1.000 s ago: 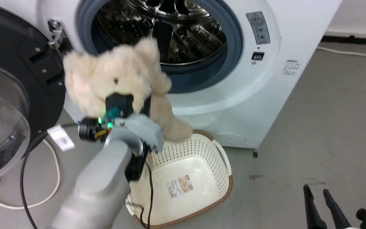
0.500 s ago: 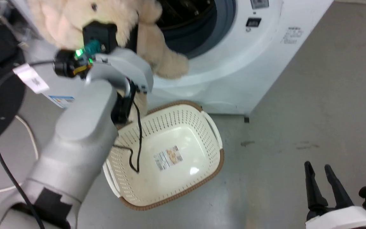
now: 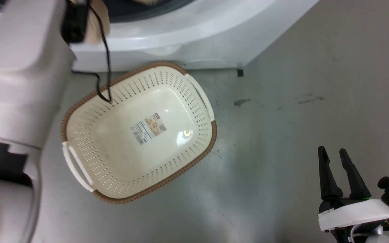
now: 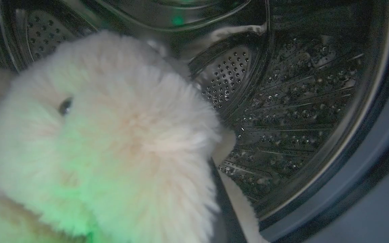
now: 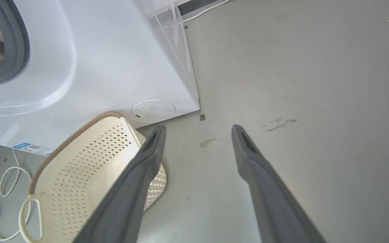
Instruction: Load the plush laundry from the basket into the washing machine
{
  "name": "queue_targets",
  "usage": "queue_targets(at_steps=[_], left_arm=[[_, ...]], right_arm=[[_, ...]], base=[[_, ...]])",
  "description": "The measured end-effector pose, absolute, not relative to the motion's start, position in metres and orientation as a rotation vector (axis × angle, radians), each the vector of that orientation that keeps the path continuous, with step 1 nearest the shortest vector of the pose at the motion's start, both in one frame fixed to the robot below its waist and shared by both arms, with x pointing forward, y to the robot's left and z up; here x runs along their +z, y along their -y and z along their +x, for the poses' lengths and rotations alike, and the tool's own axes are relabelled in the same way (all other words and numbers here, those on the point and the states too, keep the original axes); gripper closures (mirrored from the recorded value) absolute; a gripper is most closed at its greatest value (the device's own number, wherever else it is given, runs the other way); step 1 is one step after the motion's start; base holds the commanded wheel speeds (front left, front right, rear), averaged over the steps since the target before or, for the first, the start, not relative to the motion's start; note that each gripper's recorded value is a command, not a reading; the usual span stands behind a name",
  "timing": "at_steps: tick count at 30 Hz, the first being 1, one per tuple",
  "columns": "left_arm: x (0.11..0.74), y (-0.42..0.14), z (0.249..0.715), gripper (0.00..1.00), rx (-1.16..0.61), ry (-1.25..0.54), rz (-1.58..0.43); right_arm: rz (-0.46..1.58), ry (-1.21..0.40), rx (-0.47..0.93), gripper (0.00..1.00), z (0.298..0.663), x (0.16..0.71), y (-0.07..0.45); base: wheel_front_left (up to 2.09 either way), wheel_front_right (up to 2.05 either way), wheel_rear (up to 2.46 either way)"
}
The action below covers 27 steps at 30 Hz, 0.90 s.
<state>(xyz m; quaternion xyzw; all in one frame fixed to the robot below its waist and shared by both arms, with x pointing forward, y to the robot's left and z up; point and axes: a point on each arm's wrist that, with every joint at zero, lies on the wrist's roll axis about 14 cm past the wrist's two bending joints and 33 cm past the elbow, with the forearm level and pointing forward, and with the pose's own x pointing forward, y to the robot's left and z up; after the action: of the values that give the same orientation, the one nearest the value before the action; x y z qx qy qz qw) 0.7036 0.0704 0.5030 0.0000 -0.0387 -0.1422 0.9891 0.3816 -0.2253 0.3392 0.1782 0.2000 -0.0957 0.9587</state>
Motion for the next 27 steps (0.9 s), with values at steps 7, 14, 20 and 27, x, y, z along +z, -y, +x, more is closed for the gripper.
queue_targets(at_steps=[7, 14, 20, 27], left_arm=[[0.507, -0.079, 0.734, 1.0, -0.257, 0.128, 0.001], [0.52, -0.086, 0.76, 1.0, -0.234, 0.198, -0.004], [0.545, -0.096, 0.78, 1.0, -0.204, 0.328, 0.008], [0.522, -0.095, 0.787, 1.0, -0.198, 0.329, -0.021]], right_arm=[[0.348, -0.448, -0.232, 0.0, 0.373, 0.323, 0.233], [0.327, -0.478, -0.267, 0.0, 0.366, 0.313, 0.243], [0.316, -0.51, -0.313, 0.0, 0.353, 0.305, 0.253], [0.309, -0.554, -0.385, 0.0, 0.332, 0.294, 0.267]], base=[[0.0, 0.0, 0.0], [0.0, 0.0, 0.0], [0.0, 0.0, 0.0], [0.0, 0.0, 0.0]])
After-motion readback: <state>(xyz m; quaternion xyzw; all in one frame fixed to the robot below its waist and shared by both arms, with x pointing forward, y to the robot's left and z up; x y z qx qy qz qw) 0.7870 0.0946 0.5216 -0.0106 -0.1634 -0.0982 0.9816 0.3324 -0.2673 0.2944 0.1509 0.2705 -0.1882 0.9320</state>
